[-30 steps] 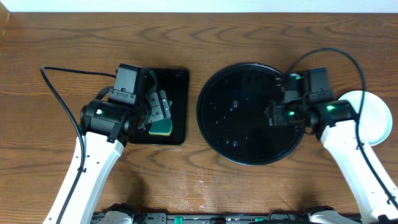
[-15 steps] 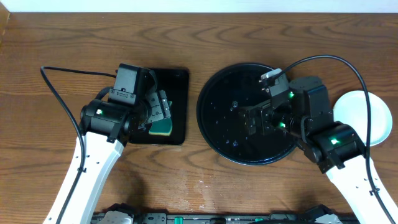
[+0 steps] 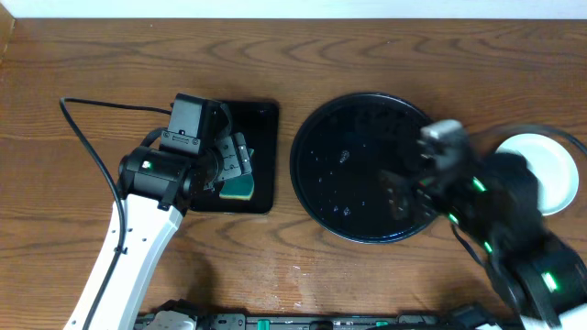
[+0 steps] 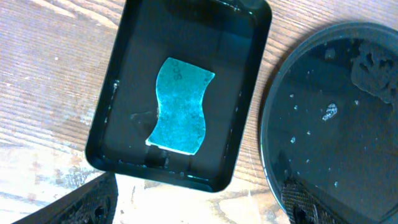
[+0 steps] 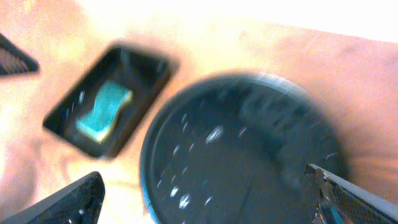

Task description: Clean dirty plates on tray and stack at the side

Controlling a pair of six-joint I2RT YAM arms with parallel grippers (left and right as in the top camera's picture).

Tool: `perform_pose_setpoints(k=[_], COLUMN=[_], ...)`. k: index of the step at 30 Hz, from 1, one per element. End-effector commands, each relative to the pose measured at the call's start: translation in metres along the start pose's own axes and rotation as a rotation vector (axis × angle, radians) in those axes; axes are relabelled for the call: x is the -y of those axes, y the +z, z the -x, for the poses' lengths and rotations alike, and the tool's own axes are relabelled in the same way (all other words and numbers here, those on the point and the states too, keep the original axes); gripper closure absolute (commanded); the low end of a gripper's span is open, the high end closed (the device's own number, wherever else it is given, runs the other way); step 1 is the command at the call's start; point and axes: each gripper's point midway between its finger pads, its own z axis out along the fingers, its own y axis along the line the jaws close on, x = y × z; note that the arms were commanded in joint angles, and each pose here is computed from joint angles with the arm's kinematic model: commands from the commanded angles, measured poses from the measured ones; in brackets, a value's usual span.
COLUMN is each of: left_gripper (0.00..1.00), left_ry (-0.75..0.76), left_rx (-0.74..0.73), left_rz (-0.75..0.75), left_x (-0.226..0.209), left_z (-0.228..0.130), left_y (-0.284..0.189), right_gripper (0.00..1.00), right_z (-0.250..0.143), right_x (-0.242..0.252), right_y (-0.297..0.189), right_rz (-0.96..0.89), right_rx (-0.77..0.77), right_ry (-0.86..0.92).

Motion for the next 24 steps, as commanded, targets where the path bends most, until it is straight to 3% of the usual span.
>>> perform_pose_setpoints(k=[1,7,13,24], left_gripper=[0.15,0.15,0.15,0.15], left_ry=[0.006,0.007,0.006,0.007], left_rx=[0.017,0.017,0.017,0.017], left_rz=[-0.002,-0.002,-0.002,-0.002], left_x=[0.001,0.001,0.001,0.001], left_z=[0.006,0.006,0.006,0.006], left_y=[-0.005,-0.005,-0.005,-0.005], right_gripper=[0.01,0.01,0.01,0.01], right_z=[-0.004,-0.047,-0.100,-0.117], right_x=[0.030,0.068,0.081,0.101], right_y=[-0.030,-0.036,-0.021,0.009], right_rz=[-0.160,-0.280,-0.307,-0.329], right_rx=[0.120,0.282,0.332,0.535], right_ry=[-0.006,0.158,0.240,0.210])
